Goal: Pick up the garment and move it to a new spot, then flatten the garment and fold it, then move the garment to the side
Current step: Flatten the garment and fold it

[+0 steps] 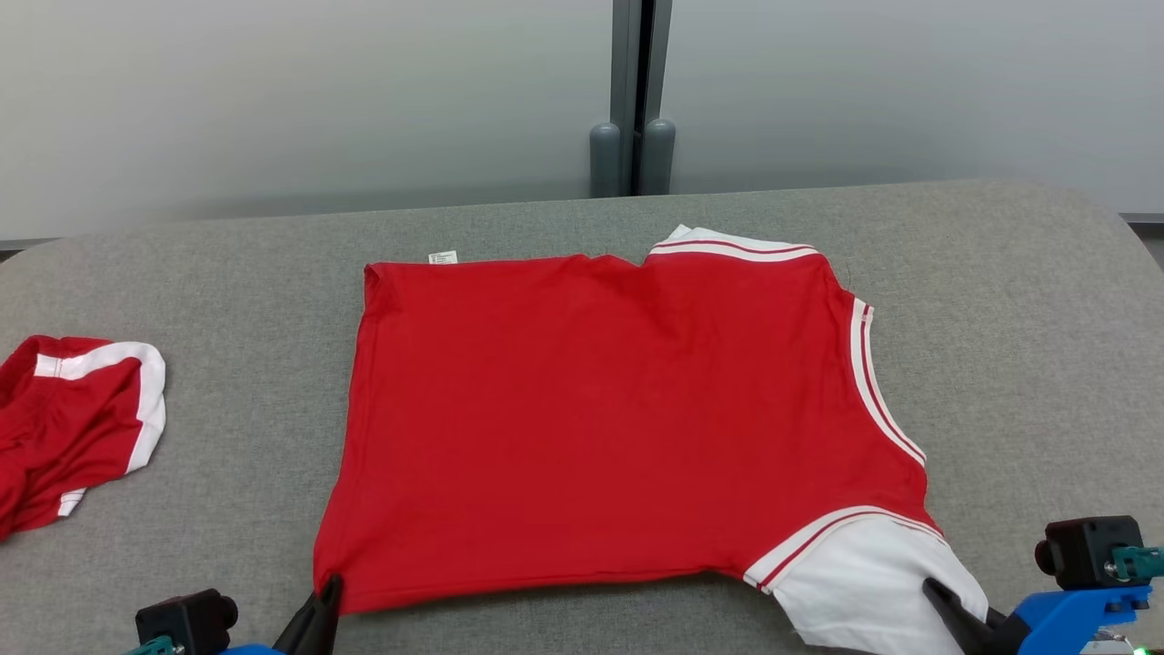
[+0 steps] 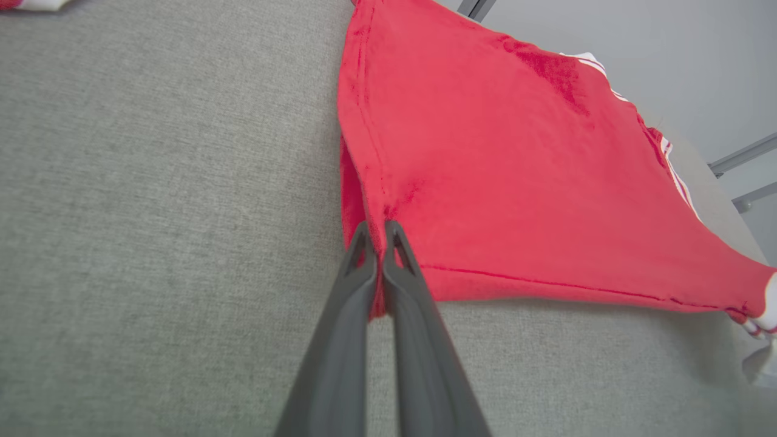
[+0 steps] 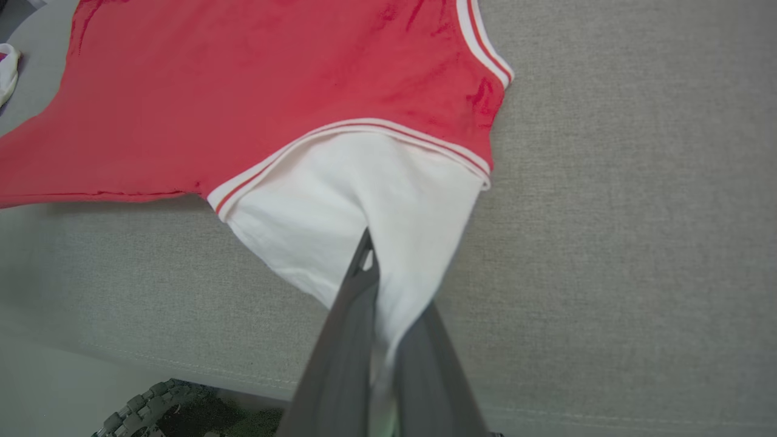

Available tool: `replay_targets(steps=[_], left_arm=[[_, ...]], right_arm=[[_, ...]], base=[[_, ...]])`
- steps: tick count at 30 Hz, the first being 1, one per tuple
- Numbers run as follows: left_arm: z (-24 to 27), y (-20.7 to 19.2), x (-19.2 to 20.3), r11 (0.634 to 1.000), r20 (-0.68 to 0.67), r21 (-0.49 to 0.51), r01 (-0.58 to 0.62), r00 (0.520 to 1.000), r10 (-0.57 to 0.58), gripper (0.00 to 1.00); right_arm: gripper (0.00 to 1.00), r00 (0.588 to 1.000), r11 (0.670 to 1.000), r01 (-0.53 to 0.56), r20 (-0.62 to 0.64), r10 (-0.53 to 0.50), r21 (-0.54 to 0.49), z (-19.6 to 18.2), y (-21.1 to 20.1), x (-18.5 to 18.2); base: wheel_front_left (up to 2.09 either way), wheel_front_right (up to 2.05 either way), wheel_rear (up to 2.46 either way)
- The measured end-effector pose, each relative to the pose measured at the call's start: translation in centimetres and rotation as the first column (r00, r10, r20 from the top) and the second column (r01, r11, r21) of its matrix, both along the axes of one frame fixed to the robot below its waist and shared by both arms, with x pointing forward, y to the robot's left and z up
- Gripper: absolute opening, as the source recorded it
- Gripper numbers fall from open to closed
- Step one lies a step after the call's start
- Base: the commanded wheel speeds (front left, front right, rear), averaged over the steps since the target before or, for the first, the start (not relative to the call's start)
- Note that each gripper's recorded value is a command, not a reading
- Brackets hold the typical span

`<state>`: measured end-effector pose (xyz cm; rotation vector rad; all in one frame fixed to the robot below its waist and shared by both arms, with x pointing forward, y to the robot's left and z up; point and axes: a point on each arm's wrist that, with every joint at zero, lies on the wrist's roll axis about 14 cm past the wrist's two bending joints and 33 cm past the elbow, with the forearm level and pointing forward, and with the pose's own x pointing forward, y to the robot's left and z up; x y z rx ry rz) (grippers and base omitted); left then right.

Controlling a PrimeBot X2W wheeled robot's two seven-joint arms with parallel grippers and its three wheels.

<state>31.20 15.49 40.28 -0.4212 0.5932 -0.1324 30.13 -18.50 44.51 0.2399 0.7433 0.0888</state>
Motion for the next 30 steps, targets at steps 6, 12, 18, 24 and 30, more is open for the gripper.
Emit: replay_targets(steps=[6,12,18,24,30], left_arm=[[2.4,-0.7,2.0,0.999,0.112,-0.038,0.013,0.994,-0.009,0.0],[11.4,-2.0,8.3,0.993,0.407,-0.082,0.091,0.912,-0.05,0.0],[20.6,-3.8,12.6,0.98,0.628,-0.048,0.194,0.769,-0.121,0.0],[27.3,-5.4,15.0,0.962,0.737,-0.014,0.271,0.654,-0.173,0.0],[28.7,-6.6,18.7,0.953,0.746,0.031,0.302,0.627,-0.223,0.0]], right_arm=[[0.0,0.982,0.999,0.039,0.183,-0.037,-0.007,3.3,-0.7,2.7],[0.0,0.839,0.998,0.037,0.545,-0.003,-0.052,13.2,-0.5,7.9],[0.0,0.645,0.987,0.02,0.757,0.108,-0.158,21.9,-0.1,10.6],[0.0,0.497,0.976,0.006,0.847,0.187,-0.22,27.9,0.6,12.1],[0.0,0.471,0.962,0.04,0.854,0.22,-0.27,30.0,-1.0,16.0]], base=[[0.0,0.0,0.0],[0.0,0.0,0.0],[0.0,0.0,0.0],[0.0,0.0,0.0],[0.0,0.0,0.0]])
